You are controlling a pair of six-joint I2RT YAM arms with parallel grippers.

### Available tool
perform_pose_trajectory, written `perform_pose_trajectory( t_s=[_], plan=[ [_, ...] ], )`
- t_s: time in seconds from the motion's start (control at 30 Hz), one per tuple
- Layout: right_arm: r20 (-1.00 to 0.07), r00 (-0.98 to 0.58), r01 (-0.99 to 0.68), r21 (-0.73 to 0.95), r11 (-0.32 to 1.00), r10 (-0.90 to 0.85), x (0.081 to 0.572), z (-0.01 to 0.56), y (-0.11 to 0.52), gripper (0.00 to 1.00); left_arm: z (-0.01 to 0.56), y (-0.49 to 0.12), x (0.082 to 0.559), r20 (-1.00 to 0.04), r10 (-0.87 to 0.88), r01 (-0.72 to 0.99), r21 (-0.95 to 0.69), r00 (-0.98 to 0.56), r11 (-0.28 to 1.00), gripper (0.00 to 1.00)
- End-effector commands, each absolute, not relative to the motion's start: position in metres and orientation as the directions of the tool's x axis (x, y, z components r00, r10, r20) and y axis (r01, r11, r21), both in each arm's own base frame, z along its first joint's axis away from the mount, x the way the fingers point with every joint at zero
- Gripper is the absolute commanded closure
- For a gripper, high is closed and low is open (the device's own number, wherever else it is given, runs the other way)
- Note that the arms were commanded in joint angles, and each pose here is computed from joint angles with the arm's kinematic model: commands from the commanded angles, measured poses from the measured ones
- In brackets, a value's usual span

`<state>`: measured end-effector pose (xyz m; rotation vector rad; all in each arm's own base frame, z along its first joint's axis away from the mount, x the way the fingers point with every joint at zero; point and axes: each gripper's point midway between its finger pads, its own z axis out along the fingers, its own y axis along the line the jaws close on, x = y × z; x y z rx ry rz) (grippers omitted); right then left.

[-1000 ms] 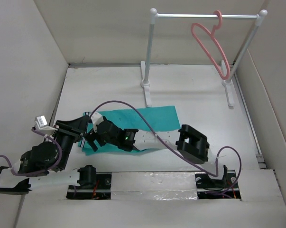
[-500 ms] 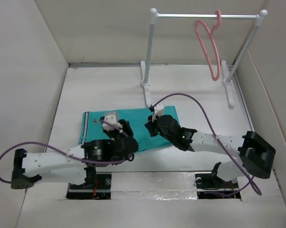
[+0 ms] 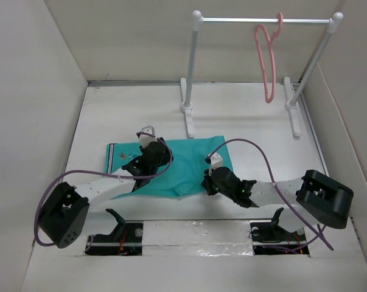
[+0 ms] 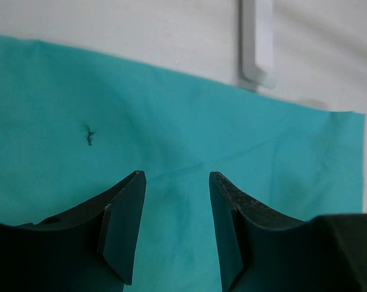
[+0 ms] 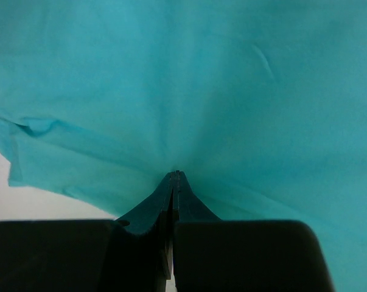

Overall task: Place the trousers on the hanger
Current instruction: Fold the trousers at the center of the board.

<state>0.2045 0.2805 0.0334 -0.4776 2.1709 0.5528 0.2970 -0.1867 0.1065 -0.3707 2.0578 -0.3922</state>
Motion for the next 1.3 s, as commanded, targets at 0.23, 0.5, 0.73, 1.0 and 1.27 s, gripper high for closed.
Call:
perform_pose_trajectory(
  t_s=[0.23, 0.5, 0.73, 1.0, 1.27],
  plan=[
    [-0.820, -0.572, -0.437, 0.269, 0.858, -0.034, 0.188, 0.051, 0.265, 1.00, 0.093, -0.176, 0.311, -0.682, -0.520, -0.070, -0.572, -0.515, 0.817, 0.53],
    [-0.887, -0.454, -0.371, 0.270, 0.888, 0.080, 0.211, 0.114, 0.211, 1.00, 0.130, -0.213, 0.292, -0.734, -0.471, 0.090, -0.580, -0.489, 0.810, 0.64],
    [-0.840, -0.534, -0.314, 0.297, 0.902, 0.091, 0.239, 0.074, 0.191, 1.00, 0.120, -0.295, 0.246, -0.732, -0.325, 0.280, -0.571, -0.599, 0.772, 0.71],
    [-0.785, -0.603, -0.212, 0.333, 0.919, 0.146, 0.210, 0.046, 0.177, 1.00, 0.067, -0.323, 0.206, -0.678, -0.223, 0.304, -0.566, -0.700, 0.766, 0.71],
    [-0.910, -0.365, -0.306, 0.319, 0.897, 0.199, 0.218, 0.187, 0.176, 0.62, 0.072, -0.329, 0.186, -0.711, -0.182, 0.357, -0.536, -0.679, 0.765, 0.77]
  ],
)
